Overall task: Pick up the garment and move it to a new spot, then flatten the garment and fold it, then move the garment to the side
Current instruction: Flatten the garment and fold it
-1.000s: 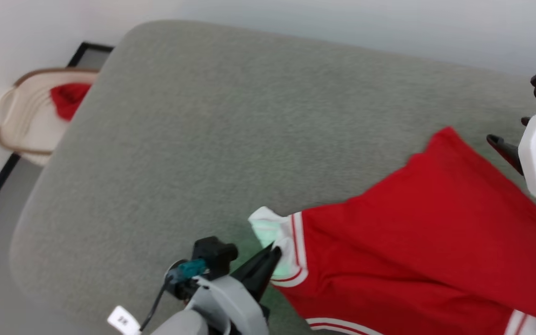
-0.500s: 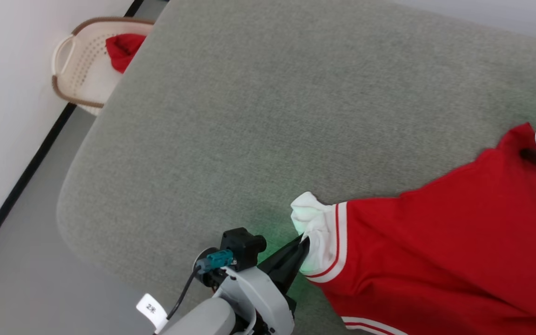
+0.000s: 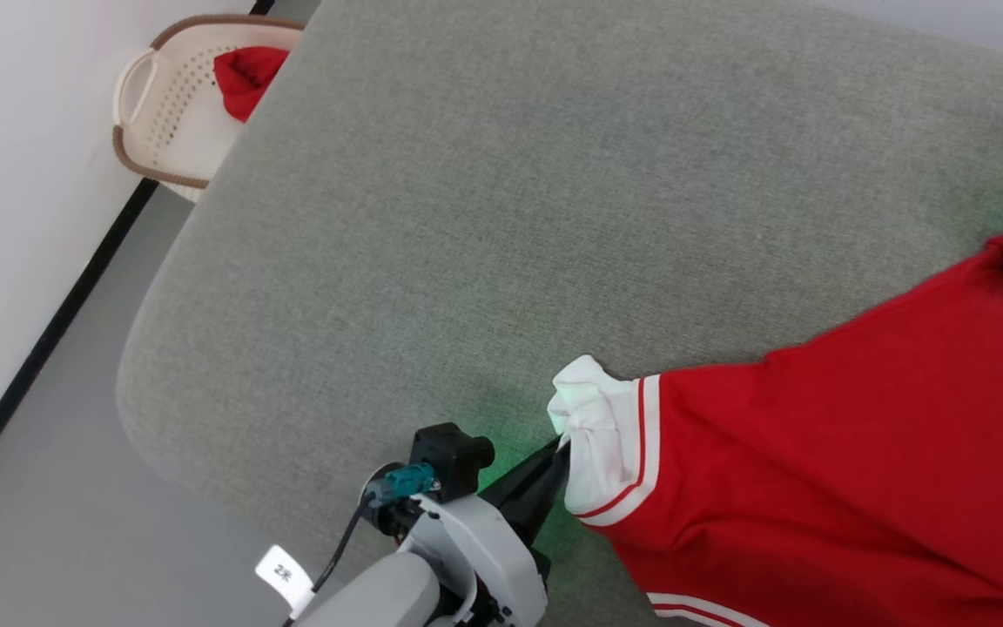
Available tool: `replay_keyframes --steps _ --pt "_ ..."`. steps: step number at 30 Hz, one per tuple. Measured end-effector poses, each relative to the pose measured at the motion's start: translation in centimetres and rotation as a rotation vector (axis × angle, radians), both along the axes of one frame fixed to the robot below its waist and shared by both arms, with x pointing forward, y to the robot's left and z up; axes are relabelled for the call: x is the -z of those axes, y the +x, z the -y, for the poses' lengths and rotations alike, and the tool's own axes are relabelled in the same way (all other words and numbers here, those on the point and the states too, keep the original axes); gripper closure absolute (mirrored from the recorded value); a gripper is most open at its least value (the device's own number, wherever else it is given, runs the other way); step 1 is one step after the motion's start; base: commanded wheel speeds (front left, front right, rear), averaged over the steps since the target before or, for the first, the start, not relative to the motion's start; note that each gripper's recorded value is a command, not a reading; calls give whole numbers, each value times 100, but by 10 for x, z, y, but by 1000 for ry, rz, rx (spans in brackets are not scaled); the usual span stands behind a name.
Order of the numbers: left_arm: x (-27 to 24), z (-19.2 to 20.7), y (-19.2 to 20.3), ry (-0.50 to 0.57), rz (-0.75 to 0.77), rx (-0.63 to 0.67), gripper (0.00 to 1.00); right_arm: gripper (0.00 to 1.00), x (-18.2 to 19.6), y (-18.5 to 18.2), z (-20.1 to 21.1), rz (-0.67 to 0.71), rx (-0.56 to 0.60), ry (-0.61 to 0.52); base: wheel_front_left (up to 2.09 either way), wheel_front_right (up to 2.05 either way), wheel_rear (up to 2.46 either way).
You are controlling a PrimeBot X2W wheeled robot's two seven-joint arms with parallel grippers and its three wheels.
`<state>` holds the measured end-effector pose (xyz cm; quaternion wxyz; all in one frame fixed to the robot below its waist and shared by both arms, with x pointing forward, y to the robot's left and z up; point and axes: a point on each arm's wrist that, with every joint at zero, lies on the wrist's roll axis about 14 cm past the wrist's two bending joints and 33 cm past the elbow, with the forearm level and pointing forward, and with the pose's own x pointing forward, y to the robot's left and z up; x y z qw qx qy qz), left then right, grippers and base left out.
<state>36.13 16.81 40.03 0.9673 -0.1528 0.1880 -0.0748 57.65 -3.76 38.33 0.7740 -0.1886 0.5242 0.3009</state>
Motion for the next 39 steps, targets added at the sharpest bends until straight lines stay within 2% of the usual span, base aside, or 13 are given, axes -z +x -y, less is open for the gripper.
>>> replay_keyframes --steps 10,18,26,33,39 --pt "-11 -7 6 20 17 42 100 100 -32 1 3 98 11 30 0 0 0" --pt "-49 -27 19 129 38 145 100 100 -98 5 4 281 -6 106 0 0 0" --pt "-128 -64 53 316 127 191 100 100 -176 3 13 521 1 213 0 0 0" --pt "-212 -85 88 404 231 136 100 100 -240 1 40 719 81 283 0 0 0" --pt "-285 -79 112 451 346 99 100 100 -302 -3 58 938 123 321 0 0 0"
